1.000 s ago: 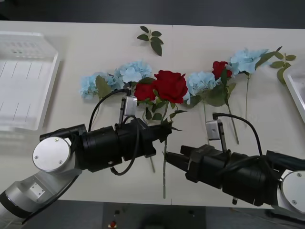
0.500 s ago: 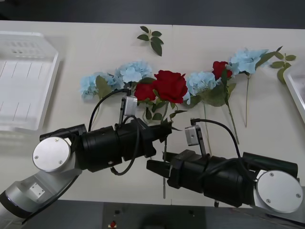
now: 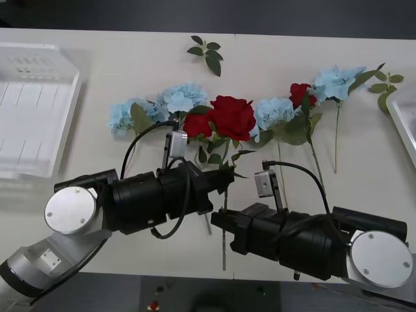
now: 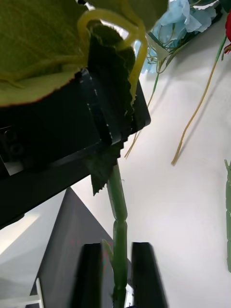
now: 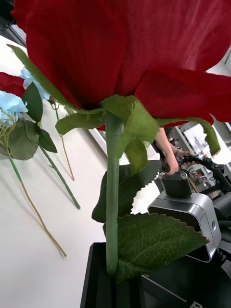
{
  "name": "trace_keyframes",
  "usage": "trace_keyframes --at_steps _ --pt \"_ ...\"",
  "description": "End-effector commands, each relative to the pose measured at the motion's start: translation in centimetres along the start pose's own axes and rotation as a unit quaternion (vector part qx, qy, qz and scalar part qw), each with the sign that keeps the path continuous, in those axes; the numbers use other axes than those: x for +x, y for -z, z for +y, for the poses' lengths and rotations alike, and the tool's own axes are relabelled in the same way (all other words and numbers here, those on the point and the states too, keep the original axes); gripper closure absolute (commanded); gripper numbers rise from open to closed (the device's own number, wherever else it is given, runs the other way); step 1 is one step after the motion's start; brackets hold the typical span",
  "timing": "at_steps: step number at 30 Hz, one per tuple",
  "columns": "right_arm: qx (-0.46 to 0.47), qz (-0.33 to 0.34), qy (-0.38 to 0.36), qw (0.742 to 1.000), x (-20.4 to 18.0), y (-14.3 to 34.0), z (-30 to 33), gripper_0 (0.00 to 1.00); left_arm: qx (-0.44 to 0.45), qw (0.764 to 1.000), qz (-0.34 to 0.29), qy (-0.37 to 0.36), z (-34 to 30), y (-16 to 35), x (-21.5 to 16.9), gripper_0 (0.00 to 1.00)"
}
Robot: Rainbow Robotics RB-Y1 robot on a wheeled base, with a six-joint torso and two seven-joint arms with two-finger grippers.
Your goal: Put the red flowers into the right box and the blue flowers into the left box
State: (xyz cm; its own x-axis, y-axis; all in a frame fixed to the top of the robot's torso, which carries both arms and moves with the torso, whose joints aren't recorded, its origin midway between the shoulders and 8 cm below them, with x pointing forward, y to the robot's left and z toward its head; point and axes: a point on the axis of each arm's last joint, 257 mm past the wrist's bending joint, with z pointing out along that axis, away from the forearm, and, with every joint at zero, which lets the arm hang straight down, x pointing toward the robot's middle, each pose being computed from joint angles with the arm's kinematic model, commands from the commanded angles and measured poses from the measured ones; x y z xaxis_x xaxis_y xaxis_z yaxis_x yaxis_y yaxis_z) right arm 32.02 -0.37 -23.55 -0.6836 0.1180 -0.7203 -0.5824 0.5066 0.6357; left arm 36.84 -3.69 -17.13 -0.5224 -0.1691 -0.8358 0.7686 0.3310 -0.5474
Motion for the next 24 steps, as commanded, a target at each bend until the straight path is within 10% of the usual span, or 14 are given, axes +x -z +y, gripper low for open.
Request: trace_keyframes --at_steps 1,3,6,7,24 --pt "-0.004 -0.004 0.012 1.000 -0.3 0.0 0.6 1.00 0.028 0.998 -0.017 -0.046 -2.5 -0.8 -2.4 0.99" --pt "-0.004 -0.004 0.011 1.000 -0.3 0.0 0.6 1.00 0.027 0.998 -0.017 -0.047 -2.5 -0.8 -2.4 0.94" --pt "-0.003 -0.007 0.010 1.000 -0.4 0.0 0.5 1.00 0.028 0.998 -0.018 -0.045 -2.5 -0.8 -2.4 0.11" --pt "-0.002 -0.007 0.011 1.000 -0.4 0.0 0.5 1.00 0.029 0.998 -0.017 -0.045 -2.5 -0.8 -2.4 0.00" --pt "0.052 -0.034 0.035 0.997 -5.1 3.4 -3.8 1.00 0.032 0.999 -0.010 -0.040 -2.5 -0.3 -2.2 0.00"
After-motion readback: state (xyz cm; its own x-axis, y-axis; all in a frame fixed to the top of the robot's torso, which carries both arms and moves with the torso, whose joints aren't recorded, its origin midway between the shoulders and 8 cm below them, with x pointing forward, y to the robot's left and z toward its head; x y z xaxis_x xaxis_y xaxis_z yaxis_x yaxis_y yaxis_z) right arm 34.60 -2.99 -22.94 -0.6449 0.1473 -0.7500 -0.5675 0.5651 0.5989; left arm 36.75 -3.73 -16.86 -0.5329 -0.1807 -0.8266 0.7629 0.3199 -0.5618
